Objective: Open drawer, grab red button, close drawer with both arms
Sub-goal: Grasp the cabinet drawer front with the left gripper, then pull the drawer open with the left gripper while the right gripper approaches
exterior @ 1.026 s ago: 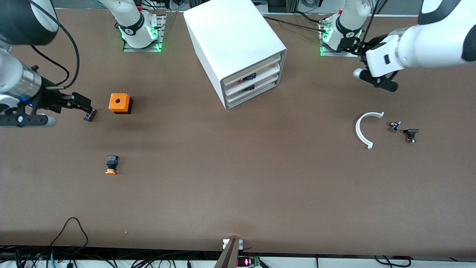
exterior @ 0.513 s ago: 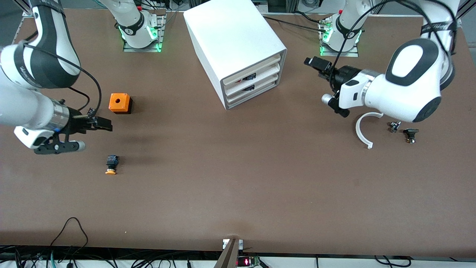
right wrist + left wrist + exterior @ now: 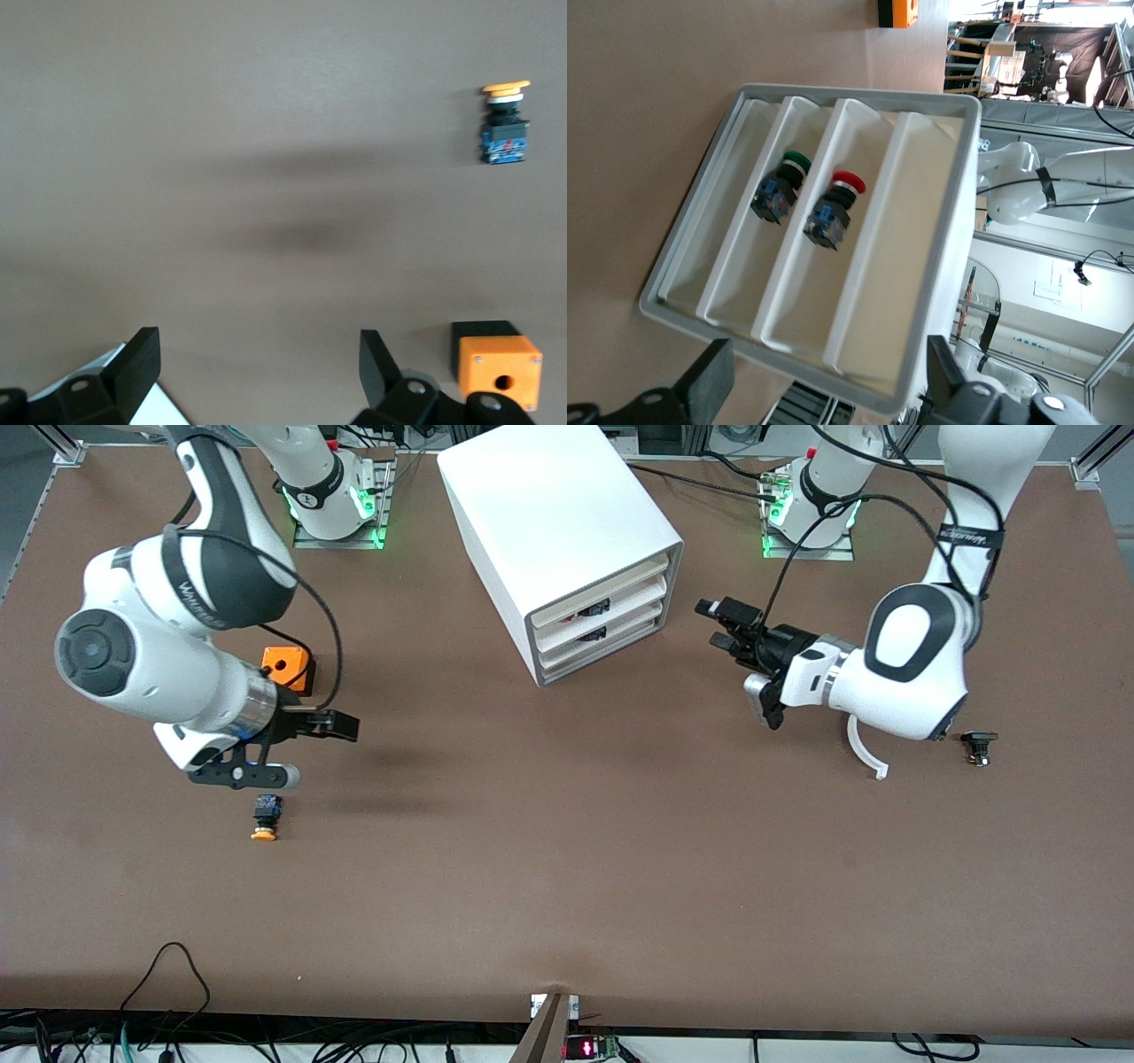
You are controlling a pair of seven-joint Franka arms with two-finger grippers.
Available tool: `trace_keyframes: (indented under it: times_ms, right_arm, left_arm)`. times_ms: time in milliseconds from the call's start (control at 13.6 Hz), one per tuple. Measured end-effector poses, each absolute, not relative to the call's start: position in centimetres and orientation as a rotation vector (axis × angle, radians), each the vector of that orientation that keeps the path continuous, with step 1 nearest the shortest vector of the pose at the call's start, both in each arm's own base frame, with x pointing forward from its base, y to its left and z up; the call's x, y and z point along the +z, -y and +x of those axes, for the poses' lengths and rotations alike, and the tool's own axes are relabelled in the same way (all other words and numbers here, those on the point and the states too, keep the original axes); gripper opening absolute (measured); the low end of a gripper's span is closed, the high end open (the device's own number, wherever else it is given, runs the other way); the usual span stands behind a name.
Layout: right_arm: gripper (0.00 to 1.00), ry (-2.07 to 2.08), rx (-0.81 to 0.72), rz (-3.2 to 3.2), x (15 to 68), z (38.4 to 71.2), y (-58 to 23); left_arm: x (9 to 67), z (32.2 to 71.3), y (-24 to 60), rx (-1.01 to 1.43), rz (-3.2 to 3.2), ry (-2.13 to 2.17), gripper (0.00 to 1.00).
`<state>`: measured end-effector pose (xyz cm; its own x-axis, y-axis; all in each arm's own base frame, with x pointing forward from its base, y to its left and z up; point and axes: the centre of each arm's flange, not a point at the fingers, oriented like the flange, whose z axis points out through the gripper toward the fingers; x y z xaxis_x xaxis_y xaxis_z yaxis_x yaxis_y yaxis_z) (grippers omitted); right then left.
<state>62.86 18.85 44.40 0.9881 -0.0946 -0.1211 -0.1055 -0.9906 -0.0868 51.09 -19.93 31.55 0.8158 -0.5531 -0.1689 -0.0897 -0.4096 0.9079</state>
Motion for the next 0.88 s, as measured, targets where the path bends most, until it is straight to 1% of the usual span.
trace_keyframes:
  times_ms: [73,366,440,513,660,880]
  right_arm:
    - [1.00,-0.183,0.166,-3.038,44.5,62.7,-19.9]
    - [1.00,-0.325,0.166,-3.033,44.5,61.5,-23.8]
    - [1.00,-0.356,0.162,-3.029,44.7,61.3,-24.7]
    - [1.00,-0.391,0.159,-3.025,44.8,61.1,-25.5]
    - [1.00,-0.450,0.145,-3.011,45.2,61.2,-27.2]
    - [1.00,-0.471,0.126,-2.997,45.6,61.6,-29.0]
  left_arm:
    - [30.4,50.4,21.0,-0.552,1.939,0.484,0.92]
    - [26.5,47.2,22.3,-0.503,1.855,0.541,0.80]
    - [25.9,46.4,22.8,-0.500,1.848,0.552,0.68]
    - [25.3,45.8,23.5,-0.501,1.849,0.562,0.60]
    - [24.2,44.7,24.6,-0.515,1.859,0.569,0.58]
    - [22.7,44.0,24.8,-0.511,1.873,0.571,0.58]
